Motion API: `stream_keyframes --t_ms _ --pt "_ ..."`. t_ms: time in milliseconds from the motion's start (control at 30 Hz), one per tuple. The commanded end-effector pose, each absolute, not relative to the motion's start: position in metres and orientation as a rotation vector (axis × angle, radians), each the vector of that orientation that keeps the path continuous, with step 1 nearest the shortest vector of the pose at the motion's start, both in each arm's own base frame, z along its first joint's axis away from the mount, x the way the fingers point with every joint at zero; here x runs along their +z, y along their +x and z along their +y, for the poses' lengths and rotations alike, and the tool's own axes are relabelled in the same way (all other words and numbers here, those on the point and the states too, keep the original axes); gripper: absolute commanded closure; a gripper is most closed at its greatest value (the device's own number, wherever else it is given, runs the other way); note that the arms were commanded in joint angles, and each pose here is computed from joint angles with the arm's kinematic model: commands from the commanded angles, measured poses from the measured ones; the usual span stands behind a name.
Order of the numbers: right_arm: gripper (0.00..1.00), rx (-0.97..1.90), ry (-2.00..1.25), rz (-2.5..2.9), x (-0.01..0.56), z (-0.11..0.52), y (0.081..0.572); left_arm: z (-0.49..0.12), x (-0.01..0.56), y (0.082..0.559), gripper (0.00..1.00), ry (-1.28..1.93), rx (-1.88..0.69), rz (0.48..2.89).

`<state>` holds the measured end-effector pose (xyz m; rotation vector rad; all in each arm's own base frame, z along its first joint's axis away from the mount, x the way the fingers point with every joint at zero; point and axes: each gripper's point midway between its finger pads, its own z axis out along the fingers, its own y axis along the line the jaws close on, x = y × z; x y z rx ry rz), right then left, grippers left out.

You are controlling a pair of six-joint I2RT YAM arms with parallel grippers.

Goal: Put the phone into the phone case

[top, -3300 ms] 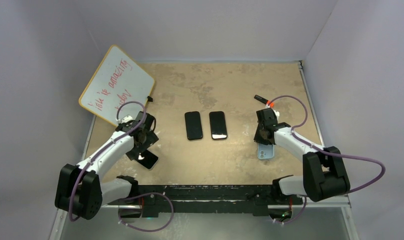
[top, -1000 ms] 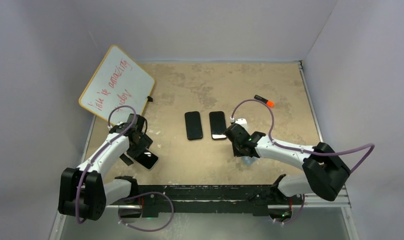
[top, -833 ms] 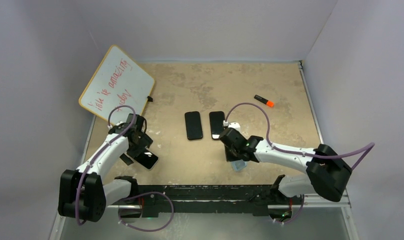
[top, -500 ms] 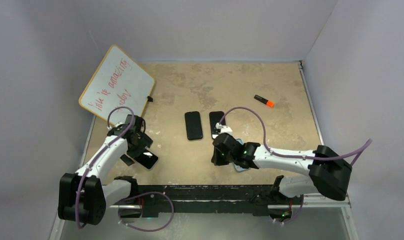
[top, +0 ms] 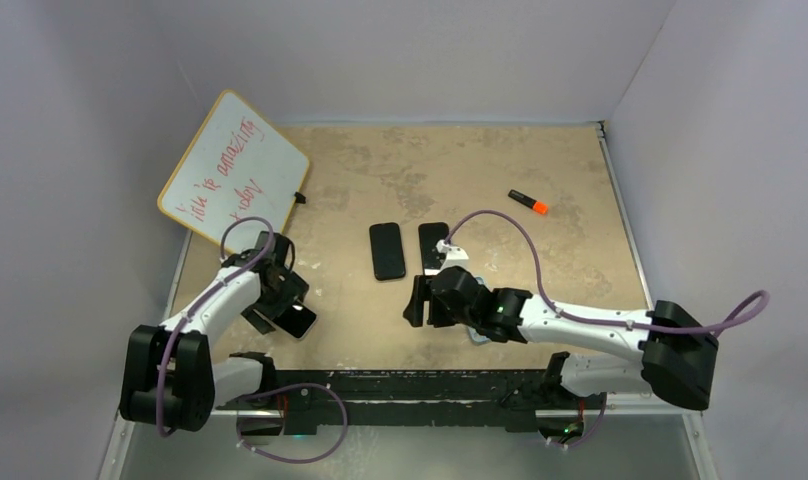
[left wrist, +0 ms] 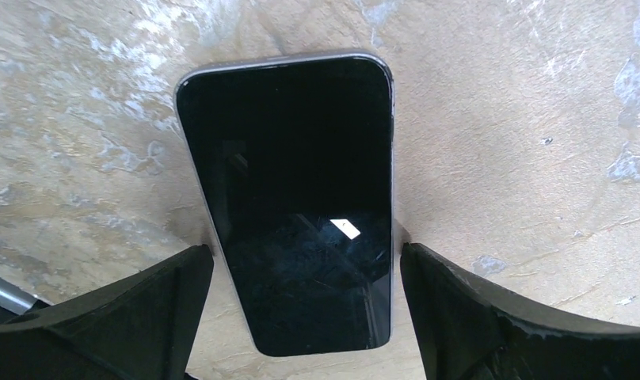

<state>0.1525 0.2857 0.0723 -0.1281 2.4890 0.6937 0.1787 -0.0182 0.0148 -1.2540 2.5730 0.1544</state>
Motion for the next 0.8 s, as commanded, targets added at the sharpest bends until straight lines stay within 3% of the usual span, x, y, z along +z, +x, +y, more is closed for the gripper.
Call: stream_keyframes --t_ms 0,167,767 --pt "0.22 0.678 -0.067 2.409 0.087 0.274 0.161 -0.026 0.010 0.185 0.08 -1.316 0.083 2.551" --pt "0.11 0.683 -0.070 2.393 0.091 0.272 0.162 -0.024 0.006 0.175 0.04 -1.341 0.083 2.538" --pt "0.11 0.652 -0.062 2.364 0.095 0.262 0.165 -0.023 -0.008 0.172 0.11 -1.426 0.147 2.547"
